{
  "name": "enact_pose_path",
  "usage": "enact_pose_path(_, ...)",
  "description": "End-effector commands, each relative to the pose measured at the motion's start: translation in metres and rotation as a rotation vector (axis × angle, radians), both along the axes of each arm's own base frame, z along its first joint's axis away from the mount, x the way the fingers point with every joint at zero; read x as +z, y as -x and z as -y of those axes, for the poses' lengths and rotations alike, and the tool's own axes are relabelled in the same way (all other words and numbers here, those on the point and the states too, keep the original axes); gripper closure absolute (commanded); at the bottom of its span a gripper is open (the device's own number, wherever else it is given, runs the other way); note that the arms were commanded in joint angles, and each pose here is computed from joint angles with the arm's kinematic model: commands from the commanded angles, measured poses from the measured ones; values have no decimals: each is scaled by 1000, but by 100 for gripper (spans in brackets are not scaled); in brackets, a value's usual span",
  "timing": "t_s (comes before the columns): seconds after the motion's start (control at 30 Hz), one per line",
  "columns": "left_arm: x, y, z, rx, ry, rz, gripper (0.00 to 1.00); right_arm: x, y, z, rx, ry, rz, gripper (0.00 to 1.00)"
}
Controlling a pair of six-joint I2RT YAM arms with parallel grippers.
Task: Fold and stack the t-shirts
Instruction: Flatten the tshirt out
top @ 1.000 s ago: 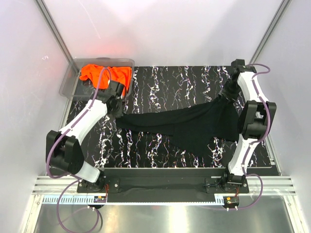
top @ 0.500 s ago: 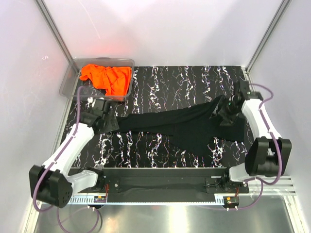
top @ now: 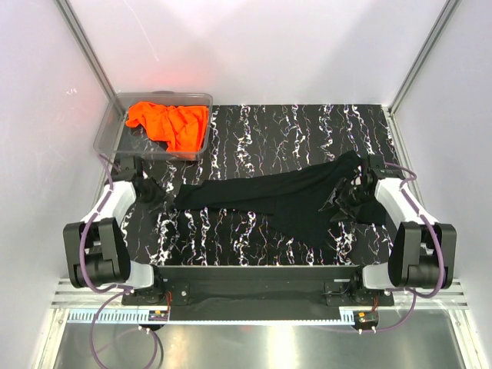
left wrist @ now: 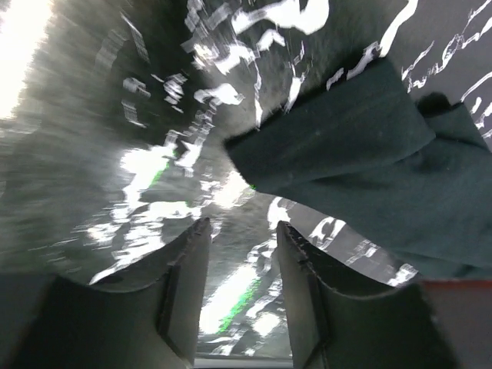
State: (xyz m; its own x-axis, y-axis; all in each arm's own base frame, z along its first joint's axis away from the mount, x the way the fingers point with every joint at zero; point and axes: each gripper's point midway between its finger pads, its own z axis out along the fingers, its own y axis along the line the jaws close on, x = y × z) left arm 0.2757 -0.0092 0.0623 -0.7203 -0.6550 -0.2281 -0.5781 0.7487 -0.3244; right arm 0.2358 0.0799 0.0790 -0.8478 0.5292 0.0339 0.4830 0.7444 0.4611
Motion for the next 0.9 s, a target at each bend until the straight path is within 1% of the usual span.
enact_pose_path(0.0,1,-12,34,59,233,52,54,15,-7,-7,-7,-42,82,41)
enact_pose_path(0.03,-1,-15,33,87,238,62,52,14,-6,-8,-8,-43,83,41)
enact_pose_path(0.1,-4,-13,33,154,252,65,50,14,-2,-8,-21,-44,85,41)
enact_pose_path(0.2,-6,-16,23,201,208,85,46,11,6,-9,-27,-46,82,41)
enact_pose_path(0.3,-12,-13,14,247,191,69,42,7,14,-9,-35,-46,66,41)
enact_pose_path(0.37,-19,-9,8,290,197,52,42,3,18,-9,-46,-45,53,41)
enact_pose_path(0.4,-24,-8,9,295,212,40,43,2,19,-9,-49,-44,53,40)
enact_pose_path(0.5,-34,-6,9,327,261,24,50,0,21,-9,-51,-43,46,41)
enact_pose_path(0.6,-45,-6,10,364,312,12,52,-1,20,-8,-53,-40,44,41)
enact_pose_path(0.7,-50,-8,7,390,321,24,54,-2,19,-8,-55,-43,36,41)
enact_pose_path(0.73,-51,-10,6,393,320,27,57,-2,19,-9,-55,-44,35,41)
enact_pose_path(0.87,-60,-8,5,414,325,-1,60,-4,20,-8,-60,-43,28,41)
